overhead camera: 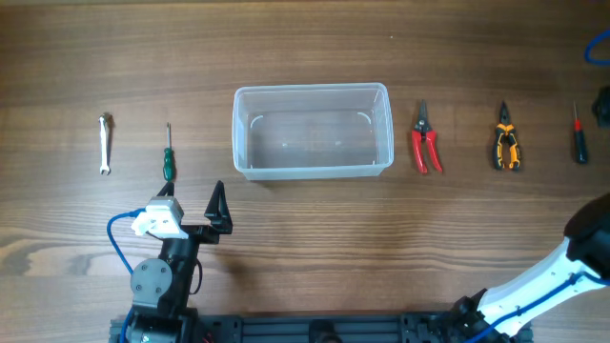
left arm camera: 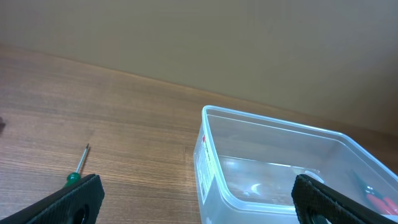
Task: Pack container
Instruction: 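Move the right gripper over the red-and-black screwdriver at far right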
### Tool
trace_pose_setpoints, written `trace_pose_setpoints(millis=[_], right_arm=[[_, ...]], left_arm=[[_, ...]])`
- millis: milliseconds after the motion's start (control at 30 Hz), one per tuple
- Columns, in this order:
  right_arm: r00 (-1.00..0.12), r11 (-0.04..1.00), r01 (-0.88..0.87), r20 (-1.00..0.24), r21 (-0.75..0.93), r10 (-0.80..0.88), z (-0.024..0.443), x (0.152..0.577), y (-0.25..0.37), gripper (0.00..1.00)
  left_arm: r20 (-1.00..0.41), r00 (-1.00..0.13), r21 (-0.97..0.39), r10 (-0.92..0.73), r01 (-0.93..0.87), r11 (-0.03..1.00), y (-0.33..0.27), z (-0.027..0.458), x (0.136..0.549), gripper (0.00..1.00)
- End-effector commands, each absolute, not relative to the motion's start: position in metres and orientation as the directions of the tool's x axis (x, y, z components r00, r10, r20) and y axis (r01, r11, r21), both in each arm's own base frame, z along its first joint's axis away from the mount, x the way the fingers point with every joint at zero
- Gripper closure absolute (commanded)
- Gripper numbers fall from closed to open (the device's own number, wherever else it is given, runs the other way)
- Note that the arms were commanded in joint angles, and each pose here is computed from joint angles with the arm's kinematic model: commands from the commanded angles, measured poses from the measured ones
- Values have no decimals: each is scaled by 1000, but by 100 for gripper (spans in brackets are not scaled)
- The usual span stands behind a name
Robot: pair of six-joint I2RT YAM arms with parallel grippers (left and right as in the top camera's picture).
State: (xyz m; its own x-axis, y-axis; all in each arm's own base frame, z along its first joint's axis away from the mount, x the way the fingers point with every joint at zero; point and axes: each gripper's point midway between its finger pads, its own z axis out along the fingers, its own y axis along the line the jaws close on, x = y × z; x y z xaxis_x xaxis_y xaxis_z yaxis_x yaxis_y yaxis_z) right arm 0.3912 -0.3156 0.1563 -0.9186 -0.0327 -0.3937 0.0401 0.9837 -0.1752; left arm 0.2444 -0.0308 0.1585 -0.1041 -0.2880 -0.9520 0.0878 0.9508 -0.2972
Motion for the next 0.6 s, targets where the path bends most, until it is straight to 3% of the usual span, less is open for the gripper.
trace_pose_setpoints(millis=[0, 233, 567], right_arm=[[-946, 988, 28, -323, -150, -22, 125, 395, -324, 0], [-984, 994, 83, -165, -65, 71, 64, 383, -326, 0], [-987, 990, 87, -141, -110, 71, 58, 382, -334, 0]], left_arm=[[-958, -94, -277, -270, 75, 958, -27, 158, 245, 0], [-958, -94, -277, -270, 75, 958, -27, 158, 245, 0], [-958, -94, -277, -270, 75, 958, -27, 158, 245, 0]])
